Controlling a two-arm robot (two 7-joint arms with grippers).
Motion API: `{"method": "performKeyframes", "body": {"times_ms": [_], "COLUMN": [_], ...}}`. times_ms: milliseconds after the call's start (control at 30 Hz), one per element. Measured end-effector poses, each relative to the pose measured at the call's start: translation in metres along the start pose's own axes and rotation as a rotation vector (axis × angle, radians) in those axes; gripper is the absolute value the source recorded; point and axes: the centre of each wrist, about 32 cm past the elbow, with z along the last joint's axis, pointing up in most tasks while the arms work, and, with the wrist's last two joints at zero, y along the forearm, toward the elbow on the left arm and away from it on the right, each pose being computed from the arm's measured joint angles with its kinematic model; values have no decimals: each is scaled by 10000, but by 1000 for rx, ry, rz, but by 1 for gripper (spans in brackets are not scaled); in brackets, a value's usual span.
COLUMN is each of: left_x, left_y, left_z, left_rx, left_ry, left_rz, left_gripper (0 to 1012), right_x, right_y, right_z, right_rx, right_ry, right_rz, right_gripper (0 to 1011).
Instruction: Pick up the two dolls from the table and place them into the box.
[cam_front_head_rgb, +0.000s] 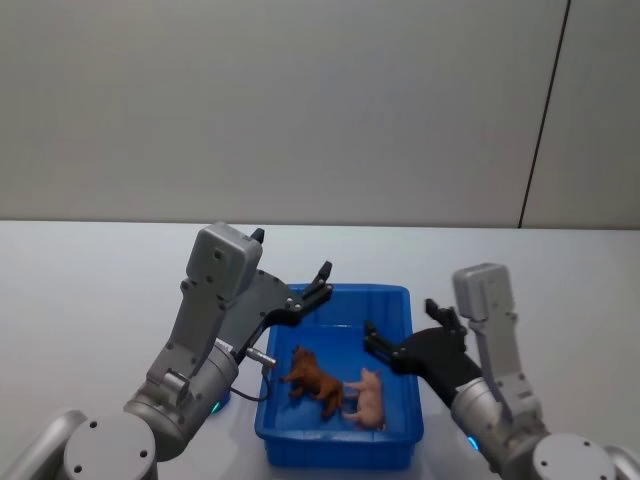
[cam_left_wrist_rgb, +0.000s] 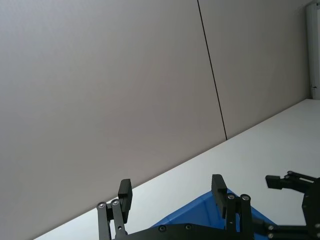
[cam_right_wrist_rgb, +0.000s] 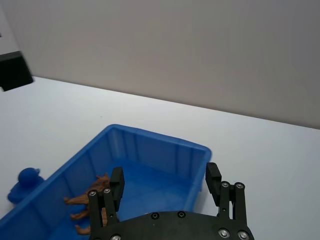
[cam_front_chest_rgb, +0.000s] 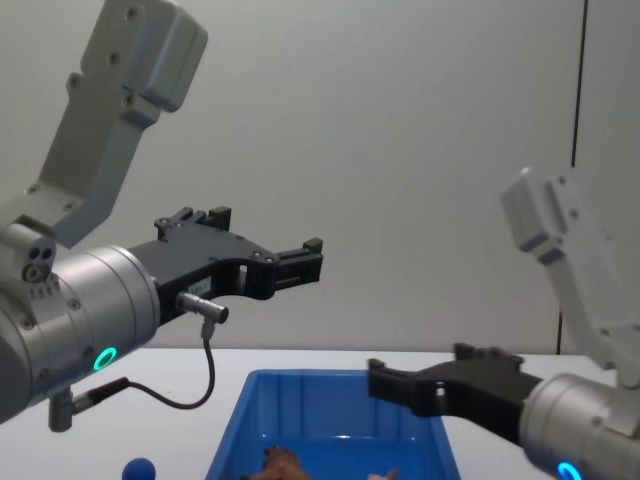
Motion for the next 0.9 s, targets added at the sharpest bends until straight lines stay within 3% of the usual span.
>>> {"method": "performKeyframes", "body": {"times_ms": [367,900], "left_x": [0,30], "left_y": [0,42], "left_z": [0,-22], "left_rx": [0,24], "left_ry": [0,14], "left_rz": [0,23], "left_gripper": [1001,1001], "right_x": [153,253], "right_y": [-222,-387], "right_z": [-28,-44], "right_rx": [7,8], "right_ry": [0,-2], "right_rz": [-154,-246], "right_gripper": [1001,1001]}}
